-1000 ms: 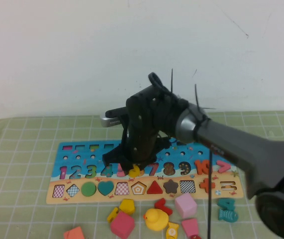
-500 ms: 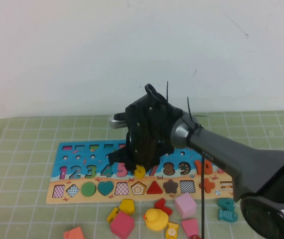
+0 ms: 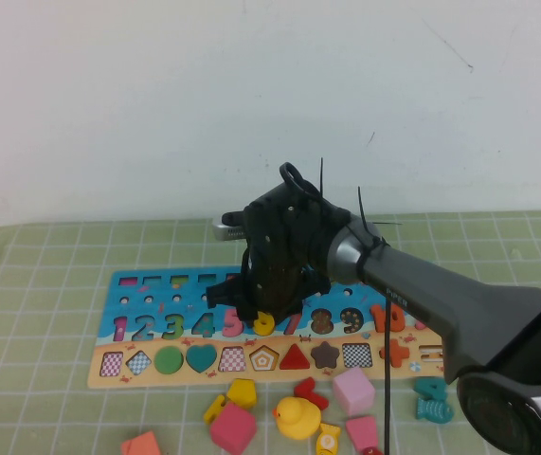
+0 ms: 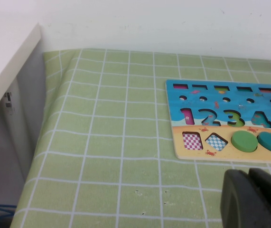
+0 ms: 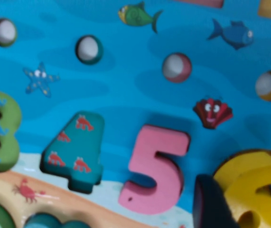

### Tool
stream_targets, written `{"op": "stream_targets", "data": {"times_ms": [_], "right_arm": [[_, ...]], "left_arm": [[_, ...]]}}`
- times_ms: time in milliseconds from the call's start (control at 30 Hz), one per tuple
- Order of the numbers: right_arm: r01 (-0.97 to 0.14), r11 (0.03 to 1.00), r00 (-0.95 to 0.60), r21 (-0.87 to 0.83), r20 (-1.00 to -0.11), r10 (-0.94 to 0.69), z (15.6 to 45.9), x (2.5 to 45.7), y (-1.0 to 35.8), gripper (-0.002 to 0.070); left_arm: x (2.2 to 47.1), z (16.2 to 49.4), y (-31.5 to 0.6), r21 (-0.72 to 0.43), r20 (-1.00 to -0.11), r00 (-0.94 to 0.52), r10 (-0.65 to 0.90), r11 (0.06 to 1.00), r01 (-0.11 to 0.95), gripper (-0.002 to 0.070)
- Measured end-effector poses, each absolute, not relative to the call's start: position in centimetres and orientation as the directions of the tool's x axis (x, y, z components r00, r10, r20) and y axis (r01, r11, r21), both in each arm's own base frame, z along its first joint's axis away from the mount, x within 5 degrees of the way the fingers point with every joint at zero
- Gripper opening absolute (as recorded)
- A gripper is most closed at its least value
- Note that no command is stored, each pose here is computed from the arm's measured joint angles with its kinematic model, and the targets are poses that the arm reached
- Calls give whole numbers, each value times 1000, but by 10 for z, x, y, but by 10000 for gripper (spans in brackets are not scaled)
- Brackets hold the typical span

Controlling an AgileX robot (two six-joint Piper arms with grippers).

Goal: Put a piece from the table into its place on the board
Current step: Place the "number 6" into the hole of the number 6

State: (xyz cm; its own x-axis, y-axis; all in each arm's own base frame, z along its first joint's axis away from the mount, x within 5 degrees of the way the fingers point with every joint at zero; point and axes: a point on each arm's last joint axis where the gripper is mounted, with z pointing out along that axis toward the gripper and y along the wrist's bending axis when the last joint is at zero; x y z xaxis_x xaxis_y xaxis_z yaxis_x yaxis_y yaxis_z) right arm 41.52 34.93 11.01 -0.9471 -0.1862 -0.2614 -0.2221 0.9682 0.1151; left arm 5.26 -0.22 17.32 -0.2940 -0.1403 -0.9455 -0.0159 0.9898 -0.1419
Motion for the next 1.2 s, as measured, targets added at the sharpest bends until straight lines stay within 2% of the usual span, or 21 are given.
{"op": "stream_targets", "data": {"times_ms": [300, 800, 1033, 1100, 1200], "right_arm": [[-190, 973, -952, 130, -265, -150, 110, 416, 350, 288], [-184, 975, -955, 129, -259, -146, 110, 415, 350, 402], [-219, 970, -947, 109, -265, -184, 121, 416, 349, 399], [-282, 956, -929, 84, -273, -251, 133, 416, 348, 375], [-387, 921, -887, 43, -289, -359, 160, 414, 345, 293]], "left_arm": [[53, 173, -2, -142, -945, -294, -140, 990, -16, -1], [53, 173, -2, -142, -945, -294, -140, 990, -16, -1], [53, 173, -2, -142, -945, -294, -140, 990, -16, -1], [53, 173, -2, -142, -945, -294, -140, 990, -16, -1], [53, 173, -2, -144, -945, -294, -142, 989, -16, -1]]}}
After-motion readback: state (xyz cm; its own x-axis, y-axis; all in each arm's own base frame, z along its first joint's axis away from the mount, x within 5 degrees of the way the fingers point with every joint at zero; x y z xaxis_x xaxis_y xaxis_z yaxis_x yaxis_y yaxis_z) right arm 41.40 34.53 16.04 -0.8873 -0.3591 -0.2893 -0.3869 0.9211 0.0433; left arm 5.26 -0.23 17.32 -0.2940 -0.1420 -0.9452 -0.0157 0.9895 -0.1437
